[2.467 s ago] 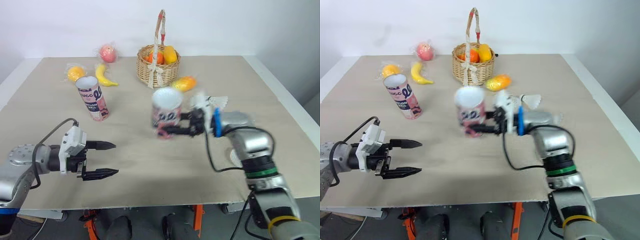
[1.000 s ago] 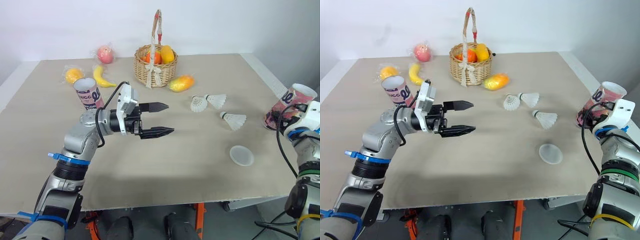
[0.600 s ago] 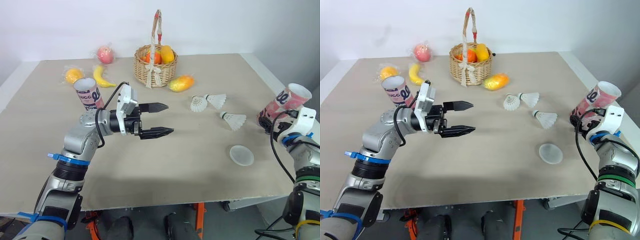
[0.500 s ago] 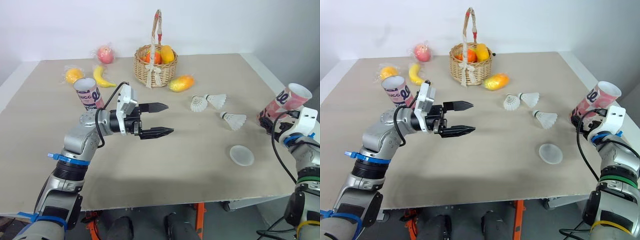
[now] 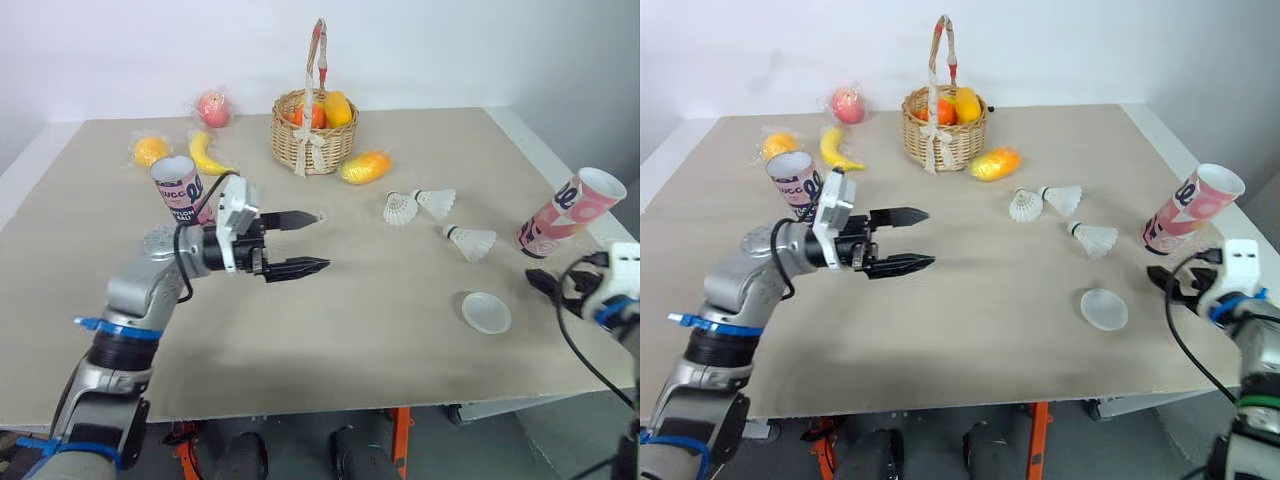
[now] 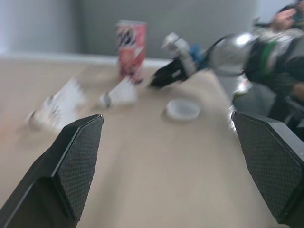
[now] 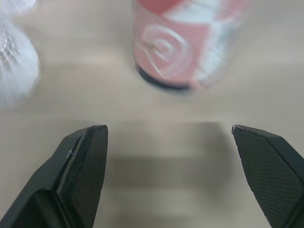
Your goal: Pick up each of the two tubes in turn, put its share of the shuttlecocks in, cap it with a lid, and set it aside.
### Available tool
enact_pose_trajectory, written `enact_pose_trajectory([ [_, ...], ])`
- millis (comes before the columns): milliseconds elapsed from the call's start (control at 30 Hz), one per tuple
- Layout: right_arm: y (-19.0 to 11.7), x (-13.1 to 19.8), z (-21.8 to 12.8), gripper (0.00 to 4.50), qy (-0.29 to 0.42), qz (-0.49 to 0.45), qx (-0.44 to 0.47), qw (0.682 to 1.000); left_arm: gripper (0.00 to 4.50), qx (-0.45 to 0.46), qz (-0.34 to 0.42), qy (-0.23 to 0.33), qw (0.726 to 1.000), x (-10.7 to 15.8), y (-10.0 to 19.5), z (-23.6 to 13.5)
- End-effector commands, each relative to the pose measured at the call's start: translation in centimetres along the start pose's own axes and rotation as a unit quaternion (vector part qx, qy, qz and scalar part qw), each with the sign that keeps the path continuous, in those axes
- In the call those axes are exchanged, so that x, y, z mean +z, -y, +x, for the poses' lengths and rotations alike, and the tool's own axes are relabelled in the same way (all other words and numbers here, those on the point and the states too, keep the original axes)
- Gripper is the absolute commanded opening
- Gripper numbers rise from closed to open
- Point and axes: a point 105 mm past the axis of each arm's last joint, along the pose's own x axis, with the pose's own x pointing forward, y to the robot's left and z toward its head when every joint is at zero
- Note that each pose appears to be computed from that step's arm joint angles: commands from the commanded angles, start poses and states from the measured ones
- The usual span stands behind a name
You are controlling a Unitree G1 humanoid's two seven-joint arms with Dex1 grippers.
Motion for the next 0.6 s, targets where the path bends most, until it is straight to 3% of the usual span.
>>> enact_pose_trajectory([
  [33,-3.9,5.1,-2.3,4.47,0.071,-0.051,0.110,0.990,4.50,0.060,0.001,0.002,0.998,0.0,0.1,-1.7],
  [167,-12.3,7.8,-2.8,4.47,0.105,-0.110,0.258,0.954,4.50,0.172,-0.021,-0.007,0.985,-1.5,-0.8,-4.0],
  [300,-19.7,7.7,-2.0,4.47,0.110,-0.156,0.359,0.913,4.50,0.311,-0.029,0.004,0.950,-2.5,-2.2,-7.2],
  [467,-24.7,8.6,-0.8,4.47,0.150,-0.167,0.406,0.886,4.50,0.408,-0.012,-0.010,0.913,-4.5,-3.3,-9.7],
  [600,-26.6,9.0,-0.9,4.47,0.164,-0.170,0.431,0.871,4.50,0.428,-0.006,-0.012,0.904,-4.9,-4.0,-10.1],
])
